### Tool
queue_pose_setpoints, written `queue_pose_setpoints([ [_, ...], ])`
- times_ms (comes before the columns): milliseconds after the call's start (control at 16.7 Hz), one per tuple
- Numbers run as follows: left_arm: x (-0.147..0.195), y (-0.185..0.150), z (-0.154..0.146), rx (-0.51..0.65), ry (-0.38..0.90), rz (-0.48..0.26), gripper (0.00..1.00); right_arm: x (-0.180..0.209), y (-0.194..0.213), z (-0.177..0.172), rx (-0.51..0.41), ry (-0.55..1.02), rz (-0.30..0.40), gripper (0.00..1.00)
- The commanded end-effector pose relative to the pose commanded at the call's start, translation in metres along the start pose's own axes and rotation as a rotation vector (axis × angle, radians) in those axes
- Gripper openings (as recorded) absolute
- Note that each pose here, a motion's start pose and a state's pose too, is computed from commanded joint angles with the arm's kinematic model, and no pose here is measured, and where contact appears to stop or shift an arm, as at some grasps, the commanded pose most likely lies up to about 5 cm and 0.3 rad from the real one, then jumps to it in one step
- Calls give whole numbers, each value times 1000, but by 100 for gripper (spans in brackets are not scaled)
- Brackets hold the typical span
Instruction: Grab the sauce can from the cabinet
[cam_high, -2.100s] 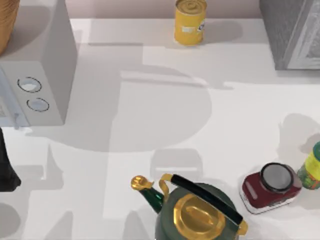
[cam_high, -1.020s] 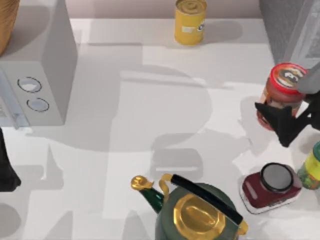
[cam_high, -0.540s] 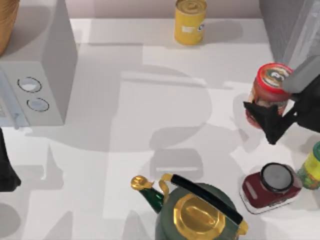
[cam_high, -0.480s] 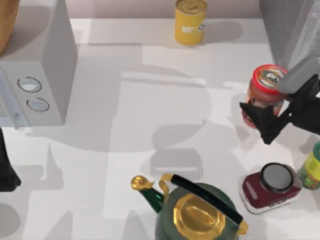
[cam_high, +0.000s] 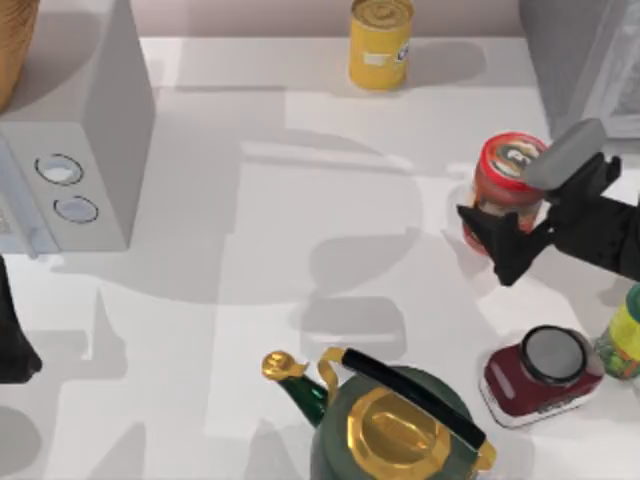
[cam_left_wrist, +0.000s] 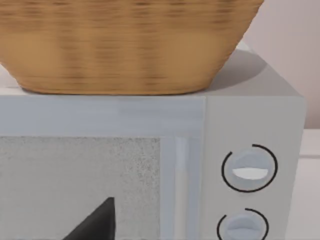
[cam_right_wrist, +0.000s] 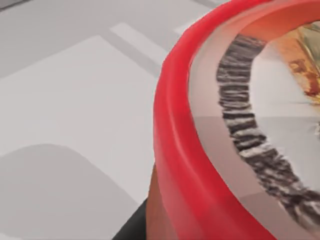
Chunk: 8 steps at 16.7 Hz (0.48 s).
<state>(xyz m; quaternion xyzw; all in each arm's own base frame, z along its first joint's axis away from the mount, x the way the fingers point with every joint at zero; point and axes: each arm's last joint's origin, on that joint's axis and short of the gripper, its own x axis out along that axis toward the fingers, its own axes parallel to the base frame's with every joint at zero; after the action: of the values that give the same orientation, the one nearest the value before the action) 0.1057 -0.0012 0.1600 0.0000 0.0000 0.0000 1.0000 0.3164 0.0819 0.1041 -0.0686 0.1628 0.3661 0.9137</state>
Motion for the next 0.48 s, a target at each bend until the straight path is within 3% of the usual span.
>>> queue_pose_setpoints([
  [480, 0, 0, 0, 0, 0, 0, 100, 0, 0, 0, 0, 0, 0, 60],
])
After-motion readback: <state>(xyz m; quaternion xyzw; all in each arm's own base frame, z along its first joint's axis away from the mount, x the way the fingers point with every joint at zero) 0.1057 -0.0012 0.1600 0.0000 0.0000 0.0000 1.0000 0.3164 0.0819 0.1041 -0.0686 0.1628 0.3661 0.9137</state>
